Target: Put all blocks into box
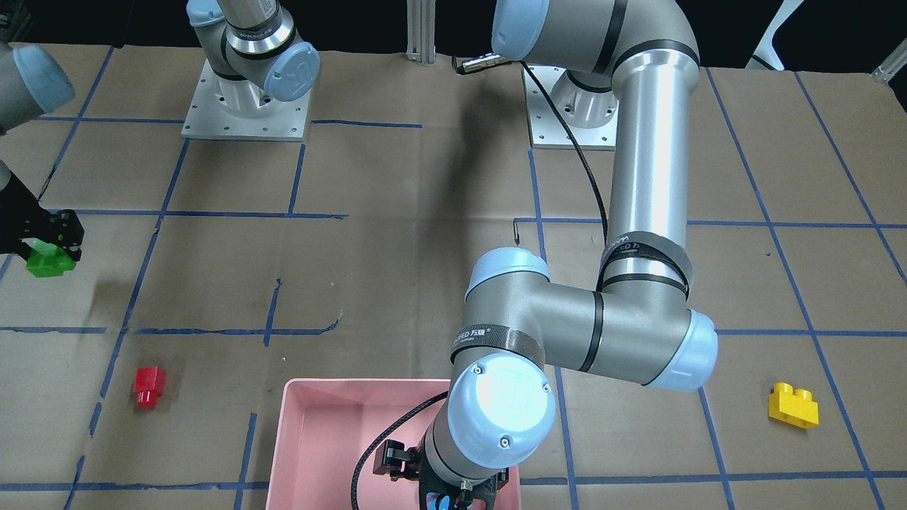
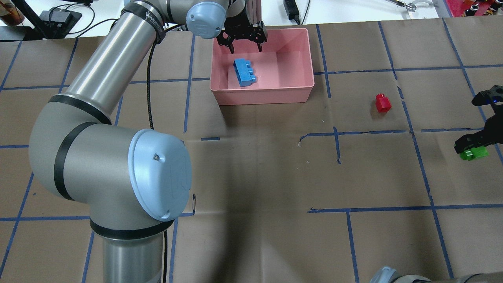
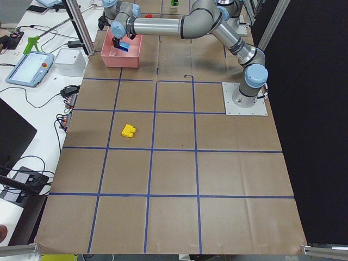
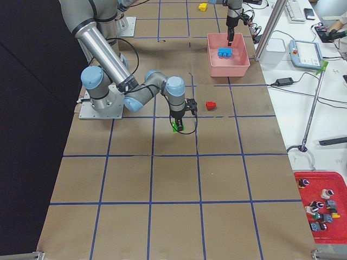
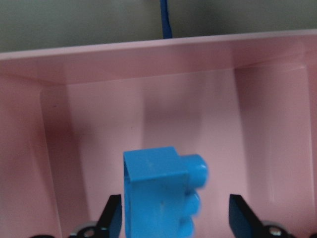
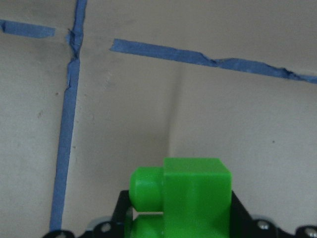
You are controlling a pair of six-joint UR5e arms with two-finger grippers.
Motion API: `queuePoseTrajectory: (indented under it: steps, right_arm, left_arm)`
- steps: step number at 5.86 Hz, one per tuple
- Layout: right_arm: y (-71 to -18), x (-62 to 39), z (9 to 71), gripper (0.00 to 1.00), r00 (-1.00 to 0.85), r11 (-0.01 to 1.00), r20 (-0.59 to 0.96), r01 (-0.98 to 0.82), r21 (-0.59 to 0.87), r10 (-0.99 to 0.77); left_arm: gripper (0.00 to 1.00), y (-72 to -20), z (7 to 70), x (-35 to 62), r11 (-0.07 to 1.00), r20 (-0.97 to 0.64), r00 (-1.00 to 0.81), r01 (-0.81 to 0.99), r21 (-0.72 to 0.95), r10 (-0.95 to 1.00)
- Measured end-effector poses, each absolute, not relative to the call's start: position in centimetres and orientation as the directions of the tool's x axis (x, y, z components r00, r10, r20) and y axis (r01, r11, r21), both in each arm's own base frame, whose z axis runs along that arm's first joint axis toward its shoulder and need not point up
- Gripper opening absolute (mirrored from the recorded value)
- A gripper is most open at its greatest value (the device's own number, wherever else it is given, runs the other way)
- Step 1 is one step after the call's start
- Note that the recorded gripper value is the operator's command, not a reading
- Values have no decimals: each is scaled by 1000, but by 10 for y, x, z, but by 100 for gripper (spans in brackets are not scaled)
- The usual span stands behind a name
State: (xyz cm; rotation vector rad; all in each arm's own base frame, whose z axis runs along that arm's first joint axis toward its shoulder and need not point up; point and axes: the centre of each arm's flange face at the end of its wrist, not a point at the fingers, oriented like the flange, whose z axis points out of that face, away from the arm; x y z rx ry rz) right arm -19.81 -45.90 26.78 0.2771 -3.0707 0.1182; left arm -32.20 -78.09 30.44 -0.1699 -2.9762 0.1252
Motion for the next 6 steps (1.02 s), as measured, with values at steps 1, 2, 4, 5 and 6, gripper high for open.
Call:
queuePoseTrajectory:
  steps: [1,2,4,5,6]
  right_arm:
    - [-478,-186,302,6,-974,972,72,-219,-79,-214]
    - [-504,-162,334,6,-958,955,92,-281,-97,-273]
    - [-545,-91,366,7,-918,908,110,-393,-144,-380]
    - [-561,-43,367,10,-915,899,86,-404,-168,-395]
    - [-576,19,371,9,-925,904,47,-378,-200,-377]
  left_arm:
    - [99,-766,357,-309,991,139,-985,94,-98,107]
    - [99,-740,424,-278,994,113,-990,70,-86,80]
    - [99,-689,488,-193,998,78,-996,49,-35,52]
    - [99,-662,492,-134,998,56,-996,63,-8,63]
    - [99,-636,485,-78,998,50,-997,57,14,56]
